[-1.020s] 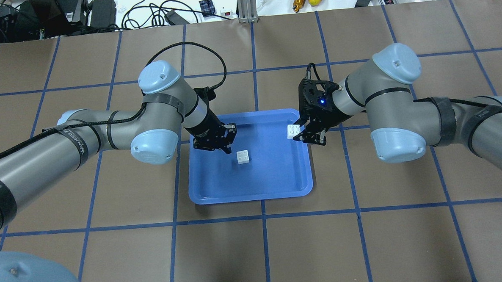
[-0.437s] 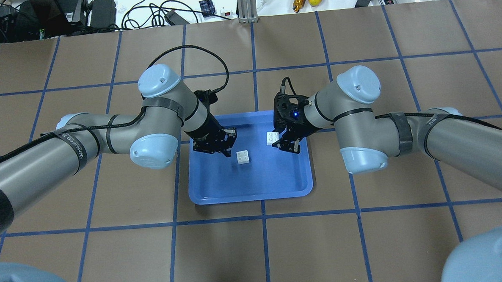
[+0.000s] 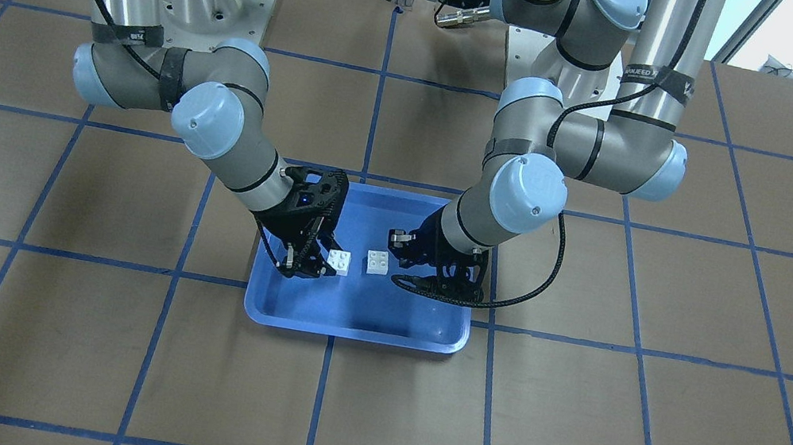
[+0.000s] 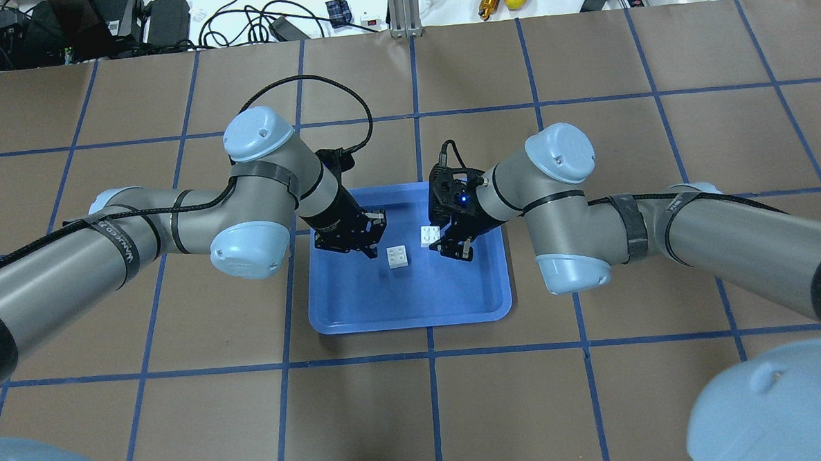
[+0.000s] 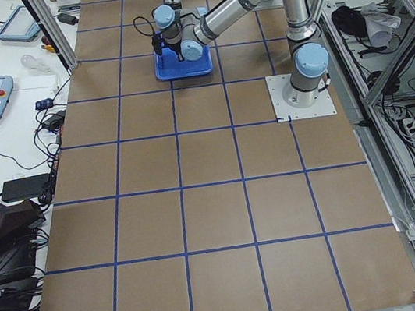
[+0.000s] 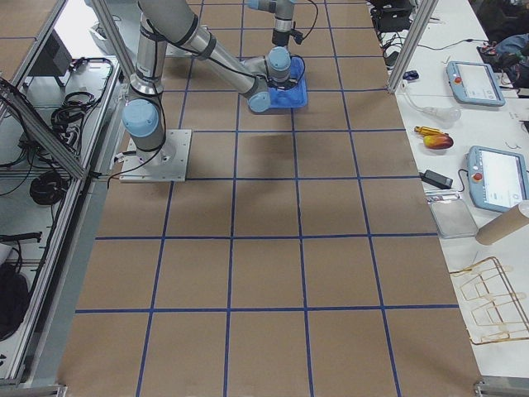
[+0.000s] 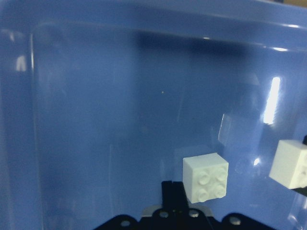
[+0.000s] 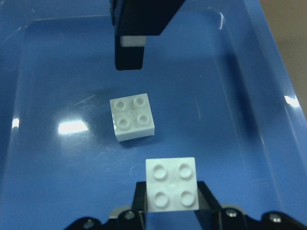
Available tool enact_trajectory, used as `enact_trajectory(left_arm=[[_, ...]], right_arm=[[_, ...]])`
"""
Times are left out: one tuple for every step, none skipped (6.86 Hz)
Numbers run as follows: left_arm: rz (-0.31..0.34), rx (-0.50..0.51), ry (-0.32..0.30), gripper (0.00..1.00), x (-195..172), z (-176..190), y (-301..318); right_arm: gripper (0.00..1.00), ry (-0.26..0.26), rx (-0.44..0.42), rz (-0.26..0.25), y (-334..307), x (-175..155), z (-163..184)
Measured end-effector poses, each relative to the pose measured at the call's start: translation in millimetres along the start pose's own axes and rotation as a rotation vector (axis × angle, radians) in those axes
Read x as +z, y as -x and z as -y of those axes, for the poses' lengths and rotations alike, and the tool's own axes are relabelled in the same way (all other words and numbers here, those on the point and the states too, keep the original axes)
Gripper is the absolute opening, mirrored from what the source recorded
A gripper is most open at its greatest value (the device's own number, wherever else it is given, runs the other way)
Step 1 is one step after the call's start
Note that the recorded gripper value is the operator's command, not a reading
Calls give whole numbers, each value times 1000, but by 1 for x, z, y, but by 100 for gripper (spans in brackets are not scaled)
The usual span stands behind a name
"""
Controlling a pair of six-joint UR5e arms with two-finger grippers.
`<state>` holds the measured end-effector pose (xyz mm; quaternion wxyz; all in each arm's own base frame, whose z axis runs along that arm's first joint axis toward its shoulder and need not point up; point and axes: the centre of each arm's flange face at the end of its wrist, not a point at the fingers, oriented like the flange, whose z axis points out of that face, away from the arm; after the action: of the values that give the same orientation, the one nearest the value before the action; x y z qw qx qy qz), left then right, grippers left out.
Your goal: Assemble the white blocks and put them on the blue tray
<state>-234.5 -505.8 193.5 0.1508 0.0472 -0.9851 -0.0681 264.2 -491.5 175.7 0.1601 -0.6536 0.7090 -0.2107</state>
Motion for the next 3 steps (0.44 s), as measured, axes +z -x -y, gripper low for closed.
enact_trajectory(left_arm=[[0,-2,2,0,1,-1,1],[-1,-3,2,0,1,-1,1],[-2,-4,2,0,2,-1,1]], right_arm=[[0,-1,11,-3,1,2,1],[0,-2,11,0,4,6,4],[0,-1,8,9,6,11,6]])
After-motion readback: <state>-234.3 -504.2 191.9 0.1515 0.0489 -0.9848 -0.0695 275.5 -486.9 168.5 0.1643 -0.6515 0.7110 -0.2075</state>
